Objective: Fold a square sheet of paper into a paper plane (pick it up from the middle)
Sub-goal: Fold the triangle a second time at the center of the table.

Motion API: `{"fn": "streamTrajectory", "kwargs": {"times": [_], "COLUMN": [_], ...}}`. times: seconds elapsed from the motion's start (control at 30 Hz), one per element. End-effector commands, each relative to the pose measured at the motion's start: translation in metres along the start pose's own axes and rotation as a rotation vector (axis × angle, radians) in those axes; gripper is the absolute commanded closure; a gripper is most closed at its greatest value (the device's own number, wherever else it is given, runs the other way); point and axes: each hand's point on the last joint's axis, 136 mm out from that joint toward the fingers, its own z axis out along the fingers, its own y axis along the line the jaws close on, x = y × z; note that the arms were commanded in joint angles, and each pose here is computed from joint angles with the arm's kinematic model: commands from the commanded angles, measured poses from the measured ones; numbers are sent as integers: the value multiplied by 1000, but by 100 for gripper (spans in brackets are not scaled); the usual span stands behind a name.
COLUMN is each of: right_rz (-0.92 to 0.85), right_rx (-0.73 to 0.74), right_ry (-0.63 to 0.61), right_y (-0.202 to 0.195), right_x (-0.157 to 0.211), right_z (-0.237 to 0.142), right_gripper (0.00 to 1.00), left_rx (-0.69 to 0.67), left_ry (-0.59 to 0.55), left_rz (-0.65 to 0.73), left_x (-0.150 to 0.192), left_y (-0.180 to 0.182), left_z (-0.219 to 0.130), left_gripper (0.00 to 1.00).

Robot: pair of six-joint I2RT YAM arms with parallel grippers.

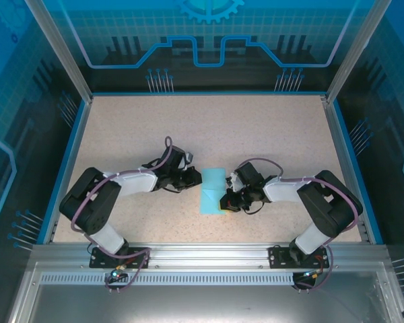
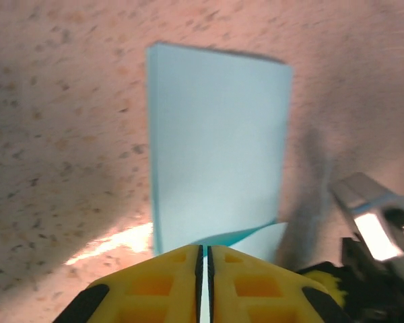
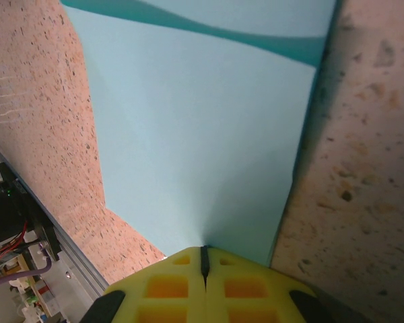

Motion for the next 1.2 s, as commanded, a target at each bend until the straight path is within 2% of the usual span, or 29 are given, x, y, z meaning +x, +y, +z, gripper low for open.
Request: {"fn": "streamTrajectory", "kwargs": {"times": [0.0, 0.23, 0.5, 0.8, 1.0, 1.17], "right_rz": [78, 79, 85, 16, -21, 5], "right_rx": [95, 93, 68, -45, -26, 26], "right_ry": [29, 25, 21, -39, -29, 2], "right_y": [-27, -26, -23, 22, 43, 33], "right_x": [14, 12, 12, -8, -17, -22], "right_z": [1, 0, 2, -10, -4, 11], "right_gripper": [97, 97, 96, 91, 91, 91], "left_rx": [56, 132, 61, -31, -53, -63], "left_ry": [25, 122, 126, 123, 132, 130], "left_rz": [45, 48, 25, 47, 49, 40], "left_x": [5, 32, 40, 41, 43, 45], "left_y": [-27, -42, -13, 11, 19, 23], "left_z": [-7, 20, 35, 42, 45, 46], "left_gripper": [86, 88, 87, 87, 87, 87]}}
